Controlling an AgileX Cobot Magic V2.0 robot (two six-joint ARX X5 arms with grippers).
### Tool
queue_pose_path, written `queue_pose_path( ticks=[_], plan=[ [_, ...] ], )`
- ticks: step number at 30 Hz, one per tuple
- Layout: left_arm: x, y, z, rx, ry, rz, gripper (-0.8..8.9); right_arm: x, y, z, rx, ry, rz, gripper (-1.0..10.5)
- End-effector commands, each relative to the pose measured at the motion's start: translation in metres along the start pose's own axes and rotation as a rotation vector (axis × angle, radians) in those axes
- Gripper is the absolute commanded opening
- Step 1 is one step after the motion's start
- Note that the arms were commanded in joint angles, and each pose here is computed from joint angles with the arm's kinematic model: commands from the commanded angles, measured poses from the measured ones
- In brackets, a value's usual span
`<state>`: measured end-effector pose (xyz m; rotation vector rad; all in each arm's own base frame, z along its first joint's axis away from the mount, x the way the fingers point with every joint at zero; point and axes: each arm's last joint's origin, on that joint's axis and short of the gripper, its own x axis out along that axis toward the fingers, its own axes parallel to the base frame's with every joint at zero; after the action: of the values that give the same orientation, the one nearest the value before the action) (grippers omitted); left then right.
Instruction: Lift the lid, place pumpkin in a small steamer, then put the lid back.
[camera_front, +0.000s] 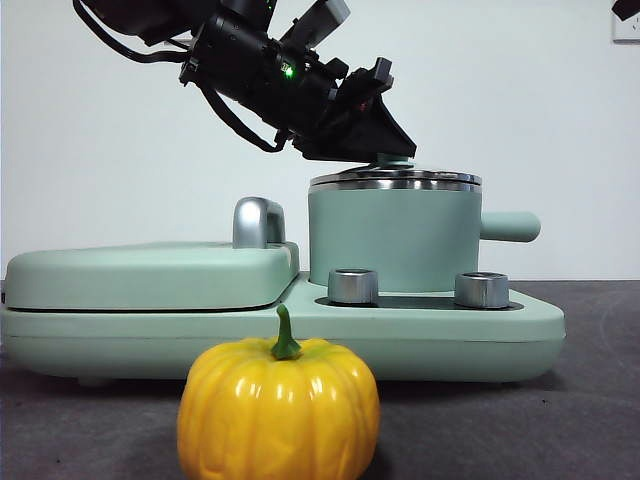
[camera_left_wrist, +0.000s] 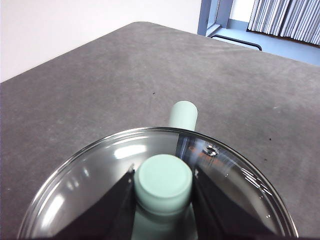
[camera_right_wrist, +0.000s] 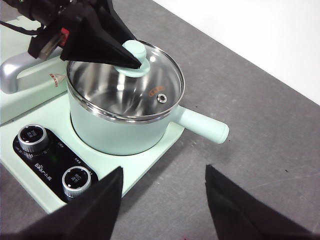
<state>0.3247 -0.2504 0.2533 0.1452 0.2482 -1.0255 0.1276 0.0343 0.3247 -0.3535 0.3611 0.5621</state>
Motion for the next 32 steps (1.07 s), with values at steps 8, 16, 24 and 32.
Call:
queue_pose_path(
  ticks=[8,16,24,32],
  plan=[
    [0.002,-0.001,0.026,0.031,-0.08,0.008,0.17,-0.002,-0.001,0.005,0.007,-0.019,-0.006,2.6],
    [-0.001,0.0,0.047,0.051,-0.13,0.023,0.17,-0.002,-0.001,0.005,0.007,-0.02,-0.005,2.6],
    [-0.032,-0.005,0.072,0.026,-0.098,0.031,0.18,-0.002,-0.001,0.005,0.012,-0.019,-0.004,2.6],
    [-0.083,-0.01,0.087,-0.092,0.018,0.088,0.18,-0.001,0.006,0.004,0.006,-0.018,0.091,2.8]
  ],
)
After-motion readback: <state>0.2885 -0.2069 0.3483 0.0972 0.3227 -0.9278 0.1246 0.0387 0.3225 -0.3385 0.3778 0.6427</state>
